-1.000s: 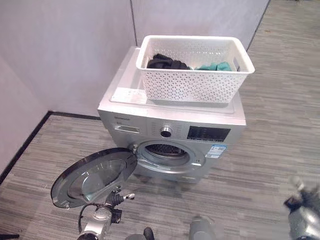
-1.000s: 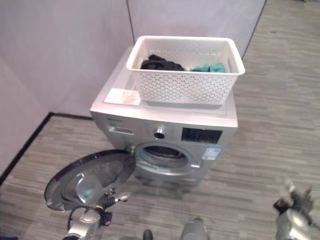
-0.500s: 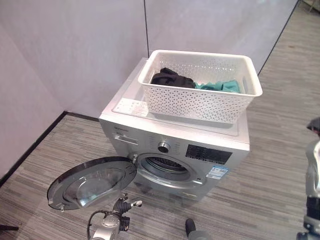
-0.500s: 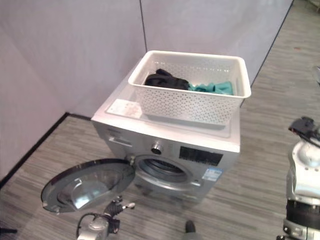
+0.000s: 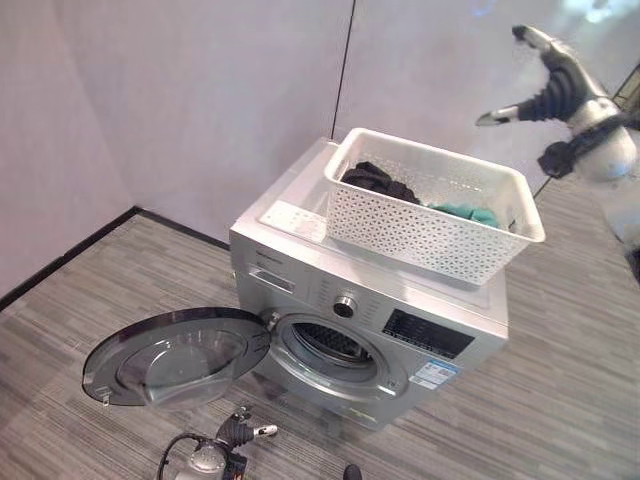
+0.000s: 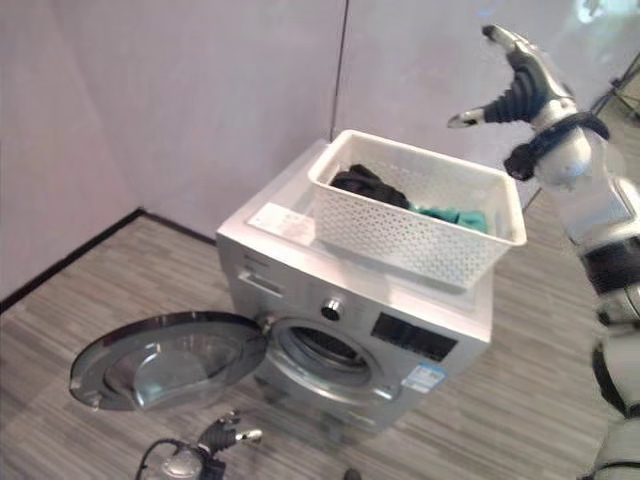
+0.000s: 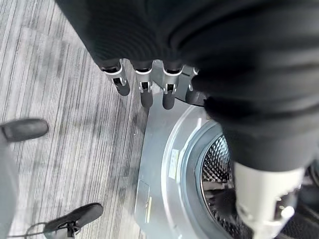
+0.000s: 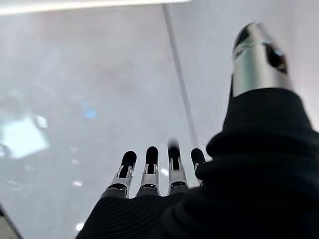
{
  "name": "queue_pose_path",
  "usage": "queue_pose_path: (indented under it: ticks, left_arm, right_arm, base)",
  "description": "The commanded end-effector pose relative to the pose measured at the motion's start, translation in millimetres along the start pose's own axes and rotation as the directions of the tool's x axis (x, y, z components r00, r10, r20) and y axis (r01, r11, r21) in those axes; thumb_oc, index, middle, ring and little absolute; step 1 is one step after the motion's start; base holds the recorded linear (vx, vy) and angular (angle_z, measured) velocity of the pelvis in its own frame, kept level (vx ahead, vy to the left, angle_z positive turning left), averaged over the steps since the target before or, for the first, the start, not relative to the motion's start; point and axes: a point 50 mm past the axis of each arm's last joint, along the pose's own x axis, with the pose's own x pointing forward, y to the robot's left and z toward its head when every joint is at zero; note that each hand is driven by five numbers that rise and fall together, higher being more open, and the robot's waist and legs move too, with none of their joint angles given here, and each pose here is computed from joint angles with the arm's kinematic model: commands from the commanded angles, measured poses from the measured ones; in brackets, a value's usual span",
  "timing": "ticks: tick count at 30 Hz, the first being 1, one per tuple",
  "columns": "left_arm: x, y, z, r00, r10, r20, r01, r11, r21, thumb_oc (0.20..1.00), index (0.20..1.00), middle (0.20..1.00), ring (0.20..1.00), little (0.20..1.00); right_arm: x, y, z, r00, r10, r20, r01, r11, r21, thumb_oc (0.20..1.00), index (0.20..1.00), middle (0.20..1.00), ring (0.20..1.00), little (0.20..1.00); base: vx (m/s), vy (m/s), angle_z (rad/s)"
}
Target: Grab the laundry basket,head to the washer,open it,put in the laundry and shut it.
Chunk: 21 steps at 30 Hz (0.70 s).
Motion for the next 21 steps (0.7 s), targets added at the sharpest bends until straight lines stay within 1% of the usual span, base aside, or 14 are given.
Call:
queue_pose_path:
  ticks: [1,6,12,15,21]
  left_arm:
    - [0.0,8.9,11.9,0.999,-0.006,0.048,0.006,1.0,-0.003,1.0,1.0,1.0,1.0,1.0]
    - [-1.6,13.4,6.1,0.999,0.003,0.036,-0.002,1.0,-0.021,1.0,1.0,1.0,1.0,1.0]
    - [-1.1,17.4,9.9,0.999,0.015,0.049,-0.014,1.0,-0.018,1.0,1.0,1.0,1.0,1.0]
    - [-0.6,18.3,15.8,0.998,0.013,0.069,-0.012,1.0,-0.015,1.0,1.0,1.0,1.0,1.0]
    - [0.9,18.2,13.7,0.998,0.022,0.053,-0.02,0.999,-0.031,1.0,1.0,1.0,1.0,1.0]
  right_arm:
    - [10.9,-32.0,-3.8,0.994,-0.044,-0.101,0.035,0.996,-0.086,1.0,1.0,1.0,1.0,1.0]
    - [14.5,-23.0,-17.8,0.977,0.002,-0.214,-0.034,0.989,-0.145,1.0,1.0,1.0,1.0,1.0]
    - [15.0,-22.3,-21.1,0.969,0.001,-0.248,-0.043,0.986,-0.164,1.0,1.0,1.0,1.0,1.0]
    - [13.8,-23.4,-26.2,0.962,-0.008,-0.272,-0.032,0.989,-0.144,1.0,1.0,1.0,1.0,1.0]
    - [10.0,-26.5,-37.7,0.948,-0.019,-0.318,-0.027,0.99,-0.139,1.0,1.0,1.0,1.0,1.0]
  base:
    - [0.0,-0.049,0.19]
    - [-0.02,-0.055,0.17]
    - [-0.04,-0.072,0.27]
    - [-0.02,-0.079,0.21]
    - [0.01,-0.067,0.24]
